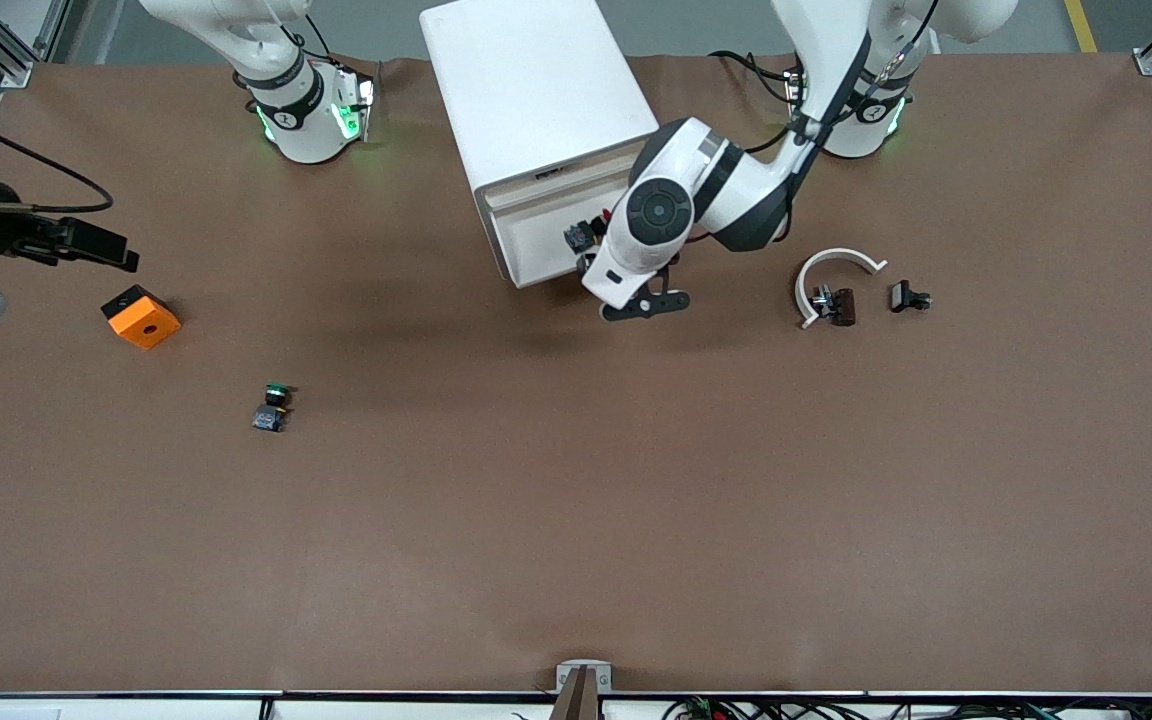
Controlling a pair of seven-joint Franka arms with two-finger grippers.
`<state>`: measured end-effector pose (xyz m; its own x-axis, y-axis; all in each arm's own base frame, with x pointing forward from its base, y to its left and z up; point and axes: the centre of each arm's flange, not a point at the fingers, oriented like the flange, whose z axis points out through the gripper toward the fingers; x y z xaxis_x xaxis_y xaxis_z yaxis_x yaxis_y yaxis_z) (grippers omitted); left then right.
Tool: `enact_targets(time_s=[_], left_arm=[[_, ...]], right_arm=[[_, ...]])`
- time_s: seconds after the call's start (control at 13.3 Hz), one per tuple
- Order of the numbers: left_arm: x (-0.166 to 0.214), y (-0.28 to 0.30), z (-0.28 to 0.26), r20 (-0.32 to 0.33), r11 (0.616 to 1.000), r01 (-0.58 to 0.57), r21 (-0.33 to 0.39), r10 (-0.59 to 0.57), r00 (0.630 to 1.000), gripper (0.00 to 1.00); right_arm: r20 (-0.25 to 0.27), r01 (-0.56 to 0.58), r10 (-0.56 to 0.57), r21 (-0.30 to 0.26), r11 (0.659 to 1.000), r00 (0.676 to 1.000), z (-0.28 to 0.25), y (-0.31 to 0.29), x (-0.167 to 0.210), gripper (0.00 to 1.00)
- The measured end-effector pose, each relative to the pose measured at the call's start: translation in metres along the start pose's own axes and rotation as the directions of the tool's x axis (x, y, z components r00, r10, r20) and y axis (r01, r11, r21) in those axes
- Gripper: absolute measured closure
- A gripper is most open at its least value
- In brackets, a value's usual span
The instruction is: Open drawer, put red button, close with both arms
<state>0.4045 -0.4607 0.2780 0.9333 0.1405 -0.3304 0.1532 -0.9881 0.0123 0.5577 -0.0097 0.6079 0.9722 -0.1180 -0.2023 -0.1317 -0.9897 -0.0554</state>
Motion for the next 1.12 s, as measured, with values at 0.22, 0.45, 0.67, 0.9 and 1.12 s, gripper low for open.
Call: enact_targets(time_s=[0.22,0.45,0.67,0.9,1.12], left_arm=[[-0.035,0.018,0.024,0.040,0.999,-0.023,0.027,0.022,0.999,0.00],[-0.055,0.029,0.037,0.061,0.998,-0.044,0.040,0.041,0.997,0.00],[-0.065,0.034,0.039,0.065,0.999,-0.037,0.040,0.034,0.997,0.00],[-0.064,0.034,0.038,0.064,0.999,-0.033,0.037,0.030,0.997,0.00],[-0.024,0.021,0.013,0.011,1.000,0.008,0.017,-0.008,1.000,0.00]], right_arm=[[-0.049,-0.010,0.010,-0.003,1.000,0.999,0.001,0.015,-0.006,0.00],[-0.113,0.004,-0.006,-0.016,1.000,0.994,0.004,0.018,-0.038,0.00],[-0.142,0.005,-0.009,-0.029,1.000,0.990,-0.010,0.020,-0.060,0.00],[-0.151,0.003,-0.009,-0.040,0.999,0.988,-0.023,0.021,-0.065,0.00],[-0.158,-0.007,0.001,-0.039,0.999,0.987,-0.027,0.026,-0.065,0.00]])
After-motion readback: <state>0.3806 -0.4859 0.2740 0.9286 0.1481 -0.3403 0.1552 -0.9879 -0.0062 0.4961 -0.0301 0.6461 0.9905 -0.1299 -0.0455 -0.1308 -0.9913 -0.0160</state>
